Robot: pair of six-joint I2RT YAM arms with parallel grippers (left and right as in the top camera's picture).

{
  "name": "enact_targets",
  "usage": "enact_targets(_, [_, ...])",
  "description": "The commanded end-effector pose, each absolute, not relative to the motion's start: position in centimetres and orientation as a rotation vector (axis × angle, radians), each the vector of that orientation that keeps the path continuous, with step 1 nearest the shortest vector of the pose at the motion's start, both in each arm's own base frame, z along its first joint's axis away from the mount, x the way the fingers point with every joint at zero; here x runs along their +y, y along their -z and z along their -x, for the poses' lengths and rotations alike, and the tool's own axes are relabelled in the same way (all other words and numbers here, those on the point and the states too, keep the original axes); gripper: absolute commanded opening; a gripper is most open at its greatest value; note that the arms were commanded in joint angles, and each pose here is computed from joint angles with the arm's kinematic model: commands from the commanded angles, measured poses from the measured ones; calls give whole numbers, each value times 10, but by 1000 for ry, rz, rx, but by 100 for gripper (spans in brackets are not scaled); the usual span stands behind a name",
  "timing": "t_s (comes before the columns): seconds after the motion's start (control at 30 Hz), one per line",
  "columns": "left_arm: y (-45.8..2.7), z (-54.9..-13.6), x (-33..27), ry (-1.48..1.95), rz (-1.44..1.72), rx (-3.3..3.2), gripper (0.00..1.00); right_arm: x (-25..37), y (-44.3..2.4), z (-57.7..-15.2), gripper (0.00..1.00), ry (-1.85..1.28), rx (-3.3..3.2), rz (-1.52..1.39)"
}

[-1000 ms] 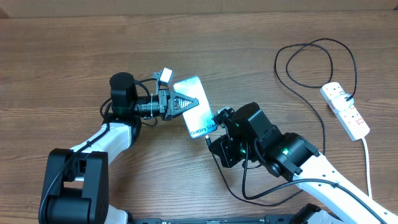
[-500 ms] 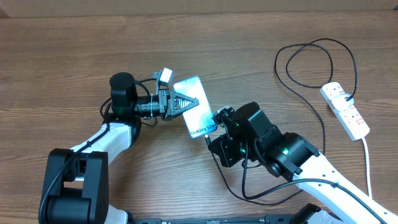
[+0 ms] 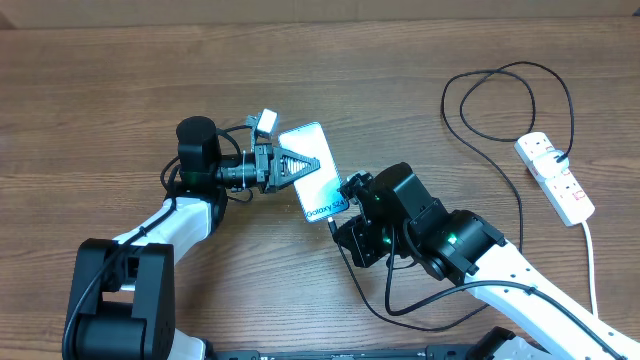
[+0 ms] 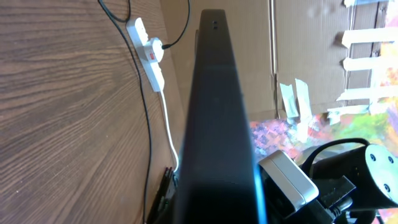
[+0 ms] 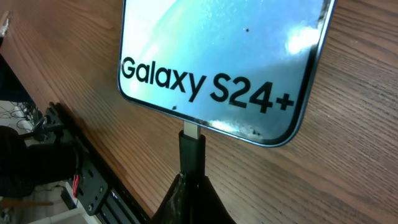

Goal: Plug charger to phone and switch on socket
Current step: 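Align the plug with the phone's port and push it in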

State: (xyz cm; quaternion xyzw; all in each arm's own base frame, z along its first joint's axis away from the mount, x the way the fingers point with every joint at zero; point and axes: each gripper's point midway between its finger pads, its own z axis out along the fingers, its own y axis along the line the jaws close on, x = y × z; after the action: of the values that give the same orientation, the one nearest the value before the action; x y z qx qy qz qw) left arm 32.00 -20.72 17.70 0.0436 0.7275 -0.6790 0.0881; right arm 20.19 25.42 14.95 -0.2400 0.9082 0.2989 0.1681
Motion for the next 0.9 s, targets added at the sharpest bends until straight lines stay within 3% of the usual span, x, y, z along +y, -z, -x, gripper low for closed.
enact_targets(0.0, [-186, -322, -211, 1983, -261, 2105, 4, 261, -163, -205, 4, -874, 2546, 701])
enact_targets(0.87, [-186, -322, -211, 1977, -271, 2100, 4, 262, -163, -206, 4, -876, 2539, 701])
